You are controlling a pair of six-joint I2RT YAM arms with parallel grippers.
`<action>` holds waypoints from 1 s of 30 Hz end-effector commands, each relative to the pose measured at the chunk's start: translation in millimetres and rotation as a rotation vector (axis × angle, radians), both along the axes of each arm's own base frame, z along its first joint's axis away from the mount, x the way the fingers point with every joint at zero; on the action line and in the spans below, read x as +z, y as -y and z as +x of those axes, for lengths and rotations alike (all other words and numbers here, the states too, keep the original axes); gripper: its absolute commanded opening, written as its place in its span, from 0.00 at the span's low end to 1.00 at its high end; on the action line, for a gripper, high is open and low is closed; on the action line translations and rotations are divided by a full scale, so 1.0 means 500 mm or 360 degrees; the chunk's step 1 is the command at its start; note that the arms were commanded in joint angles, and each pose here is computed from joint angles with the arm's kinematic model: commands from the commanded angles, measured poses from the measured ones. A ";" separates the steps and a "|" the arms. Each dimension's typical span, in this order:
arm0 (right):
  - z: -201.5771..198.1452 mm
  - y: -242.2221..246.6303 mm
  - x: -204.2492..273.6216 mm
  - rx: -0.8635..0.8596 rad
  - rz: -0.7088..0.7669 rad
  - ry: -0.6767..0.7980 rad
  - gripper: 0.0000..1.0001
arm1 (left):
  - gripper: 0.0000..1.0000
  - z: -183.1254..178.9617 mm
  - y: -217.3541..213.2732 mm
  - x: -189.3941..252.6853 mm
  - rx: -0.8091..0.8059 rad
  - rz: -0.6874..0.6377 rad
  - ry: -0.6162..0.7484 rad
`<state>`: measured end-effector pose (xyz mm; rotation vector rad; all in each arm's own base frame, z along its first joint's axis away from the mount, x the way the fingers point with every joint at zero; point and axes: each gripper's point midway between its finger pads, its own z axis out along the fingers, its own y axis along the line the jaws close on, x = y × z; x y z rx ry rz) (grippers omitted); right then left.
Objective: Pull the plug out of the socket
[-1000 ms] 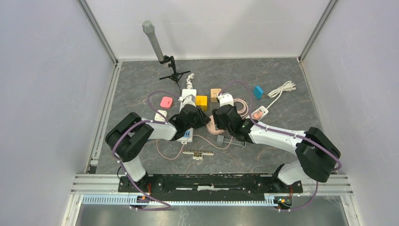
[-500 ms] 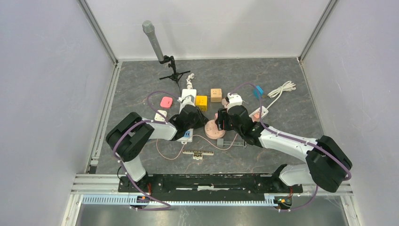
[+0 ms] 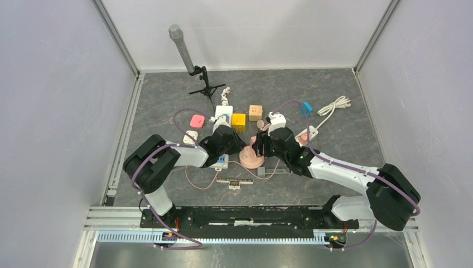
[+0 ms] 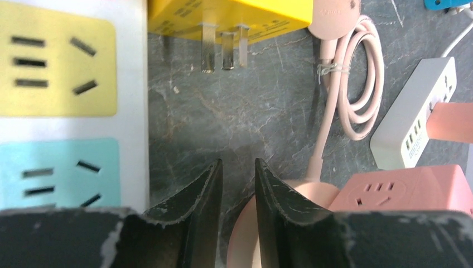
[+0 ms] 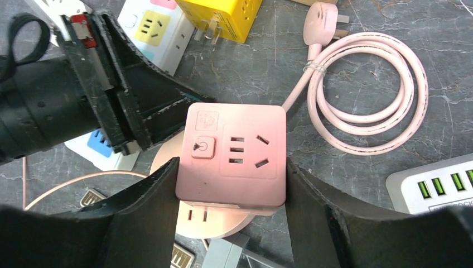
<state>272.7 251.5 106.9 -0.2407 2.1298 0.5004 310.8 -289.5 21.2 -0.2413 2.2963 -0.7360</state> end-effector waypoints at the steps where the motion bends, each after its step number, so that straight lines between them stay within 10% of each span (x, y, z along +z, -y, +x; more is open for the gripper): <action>1: 0.032 0.001 0.029 -0.0082 0.0017 0.0158 0.00 | 0.38 -0.101 -0.089 -0.083 -0.0061 0.0331 -0.0289; 17: 0.053 -0.015 0.004 -0.0109 -0.0003 0.0255 0.00 | 0.69 -0.117 -0.019 0.017 -0.0135 -0.0039 -0.0222; 30: 0.030 -0.041 -0.013 -0.0005 0.0072 0.0208 0.00 | 0.56 -0.114 0.015 0.039 -0.0184 -0.0176 -0.0172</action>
